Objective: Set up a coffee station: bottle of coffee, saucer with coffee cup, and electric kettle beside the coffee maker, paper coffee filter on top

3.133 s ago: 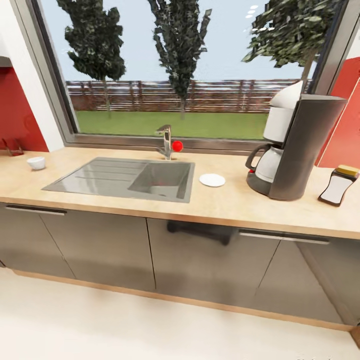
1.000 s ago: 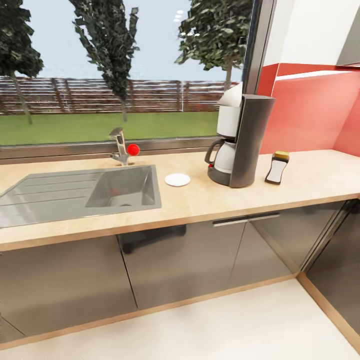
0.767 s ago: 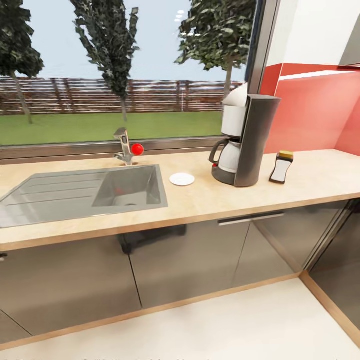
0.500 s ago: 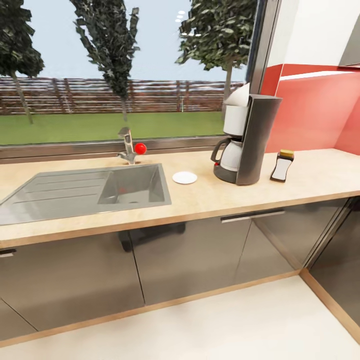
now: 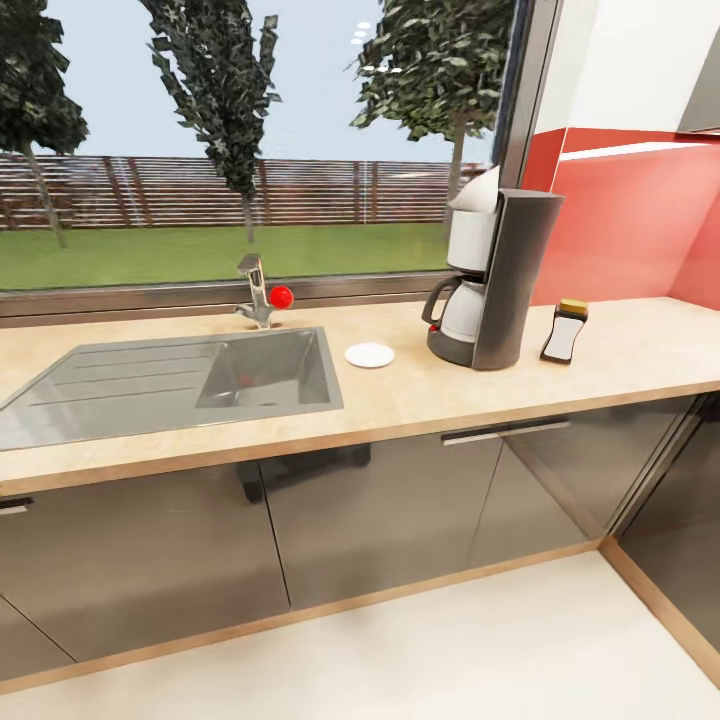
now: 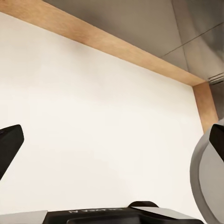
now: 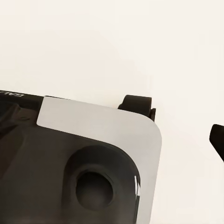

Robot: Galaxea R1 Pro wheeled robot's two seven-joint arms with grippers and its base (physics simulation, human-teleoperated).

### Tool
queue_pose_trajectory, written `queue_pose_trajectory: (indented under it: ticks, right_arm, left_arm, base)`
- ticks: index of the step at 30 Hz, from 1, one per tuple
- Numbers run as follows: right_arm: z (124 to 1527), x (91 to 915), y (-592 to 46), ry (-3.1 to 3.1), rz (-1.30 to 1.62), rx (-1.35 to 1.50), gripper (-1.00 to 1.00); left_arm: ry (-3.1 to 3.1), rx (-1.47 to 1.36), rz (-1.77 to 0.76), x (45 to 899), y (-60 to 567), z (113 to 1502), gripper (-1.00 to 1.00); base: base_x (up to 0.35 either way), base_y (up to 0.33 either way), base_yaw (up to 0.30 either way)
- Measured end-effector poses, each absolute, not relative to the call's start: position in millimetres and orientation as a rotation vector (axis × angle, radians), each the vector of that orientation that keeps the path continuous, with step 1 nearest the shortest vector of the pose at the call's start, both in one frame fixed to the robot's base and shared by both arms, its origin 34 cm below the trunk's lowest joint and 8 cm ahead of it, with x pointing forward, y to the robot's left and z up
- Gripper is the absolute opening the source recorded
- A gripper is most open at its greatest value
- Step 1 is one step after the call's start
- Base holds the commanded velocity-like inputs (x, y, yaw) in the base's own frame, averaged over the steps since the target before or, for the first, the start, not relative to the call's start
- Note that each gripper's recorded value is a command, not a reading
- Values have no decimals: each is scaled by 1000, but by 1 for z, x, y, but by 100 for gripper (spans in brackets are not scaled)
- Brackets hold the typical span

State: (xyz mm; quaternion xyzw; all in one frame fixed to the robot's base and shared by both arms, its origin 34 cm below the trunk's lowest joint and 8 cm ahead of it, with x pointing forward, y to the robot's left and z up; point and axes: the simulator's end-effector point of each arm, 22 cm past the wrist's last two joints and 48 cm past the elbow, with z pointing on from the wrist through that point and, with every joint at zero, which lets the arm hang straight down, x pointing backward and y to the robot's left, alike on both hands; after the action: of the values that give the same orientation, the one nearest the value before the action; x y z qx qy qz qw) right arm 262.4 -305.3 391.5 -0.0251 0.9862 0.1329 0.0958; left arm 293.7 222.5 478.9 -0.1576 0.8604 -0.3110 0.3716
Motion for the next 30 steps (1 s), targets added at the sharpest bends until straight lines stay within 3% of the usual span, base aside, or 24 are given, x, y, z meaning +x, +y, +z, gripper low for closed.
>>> queue_pose_trajectory:
  ticks: [27, 30]
  right_arm:
    - [392, 264, -305, 2919, 394, -55, 100]
    - [396, 294, -333, 2864, 297, -76, 100]
  left_arm:
    - [2250, -437, -695, 293, 237, 466, 100]
    - [2252, -438, -691, 293, 237, 466, 100]
  base:
    - [0, 0, 0]
    - [0, 0, 0]
